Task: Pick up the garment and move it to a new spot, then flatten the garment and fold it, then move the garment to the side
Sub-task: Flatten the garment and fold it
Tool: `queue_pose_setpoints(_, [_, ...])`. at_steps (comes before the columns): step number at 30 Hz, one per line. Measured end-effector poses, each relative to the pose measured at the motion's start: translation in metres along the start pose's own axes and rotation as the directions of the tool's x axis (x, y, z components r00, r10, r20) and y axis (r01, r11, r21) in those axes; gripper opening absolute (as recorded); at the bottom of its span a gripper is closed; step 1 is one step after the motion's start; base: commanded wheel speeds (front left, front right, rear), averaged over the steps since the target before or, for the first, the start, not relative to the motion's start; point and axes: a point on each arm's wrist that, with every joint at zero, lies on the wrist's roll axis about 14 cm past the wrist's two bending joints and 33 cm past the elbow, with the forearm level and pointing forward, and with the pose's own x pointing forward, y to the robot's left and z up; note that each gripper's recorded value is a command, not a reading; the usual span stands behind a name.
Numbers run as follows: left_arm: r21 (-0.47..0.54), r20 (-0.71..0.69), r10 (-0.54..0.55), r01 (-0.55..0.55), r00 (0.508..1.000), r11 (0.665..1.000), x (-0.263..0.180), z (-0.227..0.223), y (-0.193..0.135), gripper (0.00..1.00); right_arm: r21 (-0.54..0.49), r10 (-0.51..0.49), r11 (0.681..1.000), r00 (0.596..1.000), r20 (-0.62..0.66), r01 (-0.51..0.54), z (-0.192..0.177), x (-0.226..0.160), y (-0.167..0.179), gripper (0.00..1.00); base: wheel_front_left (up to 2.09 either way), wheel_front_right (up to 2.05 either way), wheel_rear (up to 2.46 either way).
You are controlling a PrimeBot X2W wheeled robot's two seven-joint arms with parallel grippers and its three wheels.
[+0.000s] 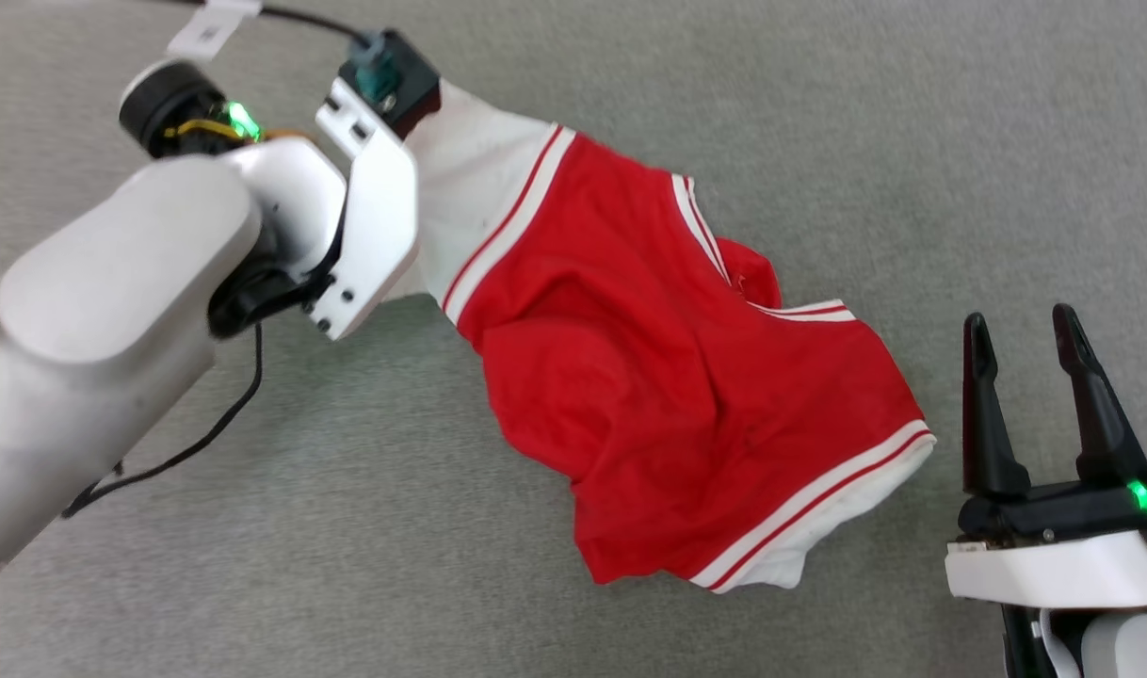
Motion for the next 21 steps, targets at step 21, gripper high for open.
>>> queue_pose_setpoints(21, [-0.416, -0.251, 0.132, -0.23, 0.959, 0.88, -0.088, -0.206, -0.01, 0.0, 0.015, 0.112, 0.994, 0.992, 0.051, -0.112, 0.019, -0.007, 0.038, 1.0, 0.0, 0.0, 0.0])
